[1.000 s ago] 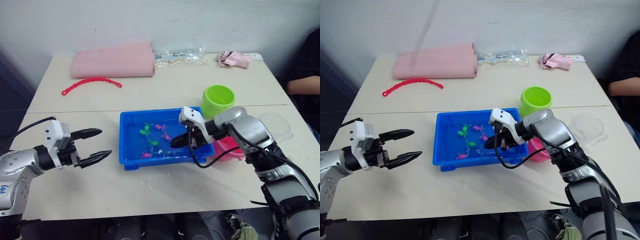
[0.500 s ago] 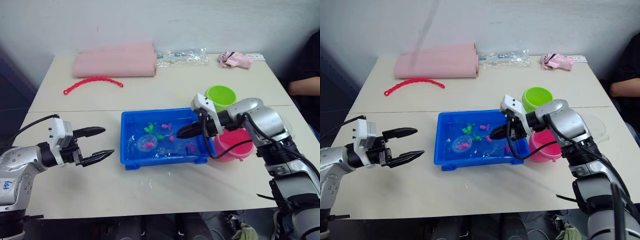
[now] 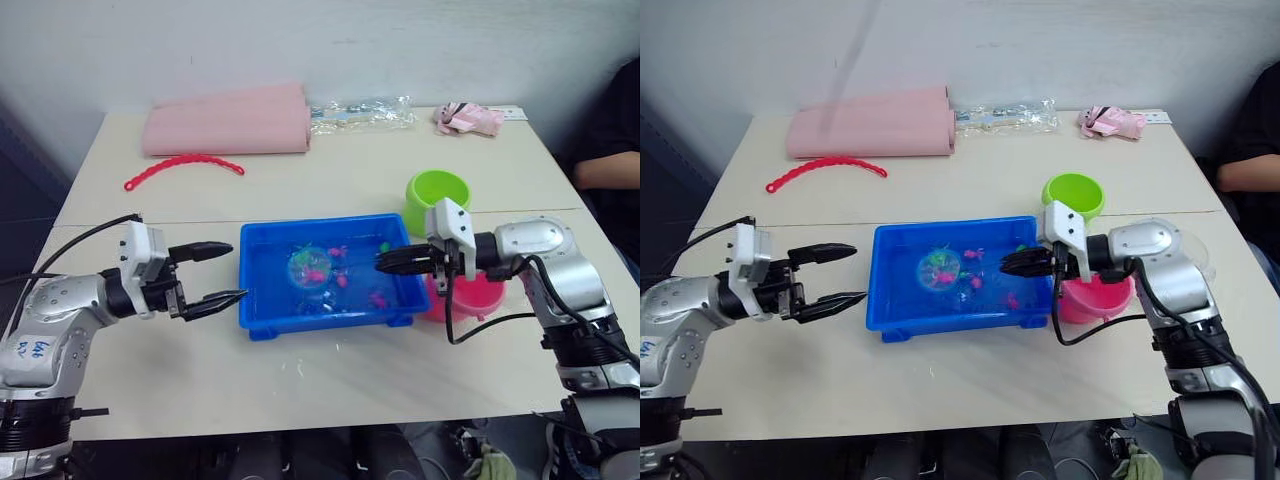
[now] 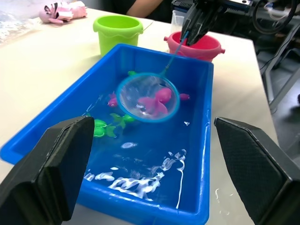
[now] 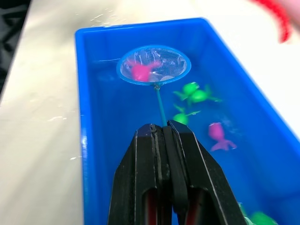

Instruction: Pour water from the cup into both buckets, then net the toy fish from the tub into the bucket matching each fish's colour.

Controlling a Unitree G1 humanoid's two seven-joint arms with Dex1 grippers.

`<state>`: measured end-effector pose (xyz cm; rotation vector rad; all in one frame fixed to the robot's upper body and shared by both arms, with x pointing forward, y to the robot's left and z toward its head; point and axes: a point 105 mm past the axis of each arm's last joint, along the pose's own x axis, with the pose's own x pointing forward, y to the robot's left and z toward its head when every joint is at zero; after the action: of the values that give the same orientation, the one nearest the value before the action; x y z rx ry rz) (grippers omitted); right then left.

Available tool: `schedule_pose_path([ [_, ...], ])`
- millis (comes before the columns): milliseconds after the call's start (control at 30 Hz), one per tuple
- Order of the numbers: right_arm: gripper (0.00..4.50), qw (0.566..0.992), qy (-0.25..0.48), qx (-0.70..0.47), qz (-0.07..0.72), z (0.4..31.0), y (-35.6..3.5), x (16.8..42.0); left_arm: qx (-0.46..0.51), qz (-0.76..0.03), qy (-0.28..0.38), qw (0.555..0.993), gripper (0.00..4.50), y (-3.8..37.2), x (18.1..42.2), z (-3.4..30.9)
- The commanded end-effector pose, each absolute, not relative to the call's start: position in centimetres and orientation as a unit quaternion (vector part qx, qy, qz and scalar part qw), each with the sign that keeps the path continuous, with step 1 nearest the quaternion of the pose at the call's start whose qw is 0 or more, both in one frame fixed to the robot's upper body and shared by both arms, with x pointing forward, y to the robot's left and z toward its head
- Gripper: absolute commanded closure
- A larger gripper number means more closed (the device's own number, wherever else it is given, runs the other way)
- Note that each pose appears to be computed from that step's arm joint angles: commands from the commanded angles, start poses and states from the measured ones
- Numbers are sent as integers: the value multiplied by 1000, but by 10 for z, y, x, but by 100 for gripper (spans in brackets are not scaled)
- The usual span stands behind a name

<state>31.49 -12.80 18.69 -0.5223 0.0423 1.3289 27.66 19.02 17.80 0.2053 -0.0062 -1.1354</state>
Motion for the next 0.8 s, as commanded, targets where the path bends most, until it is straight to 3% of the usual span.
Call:
schedule_pose_path([
  [33, 450, 772, -40, -254, 581, 210, -143, 304, 94, -558, -18, 824, 5, 179, 277, 185],
  [500, 450, 868, -26, -236, 437, 219, -224, 253, 60, -611, -33, 789, 5, 145, 286, 190],
  [800, 450, 911, -19, -321, 258, 218, -299, 230, 31, -654, -50, 755, 5, 100, 293, 198],
])
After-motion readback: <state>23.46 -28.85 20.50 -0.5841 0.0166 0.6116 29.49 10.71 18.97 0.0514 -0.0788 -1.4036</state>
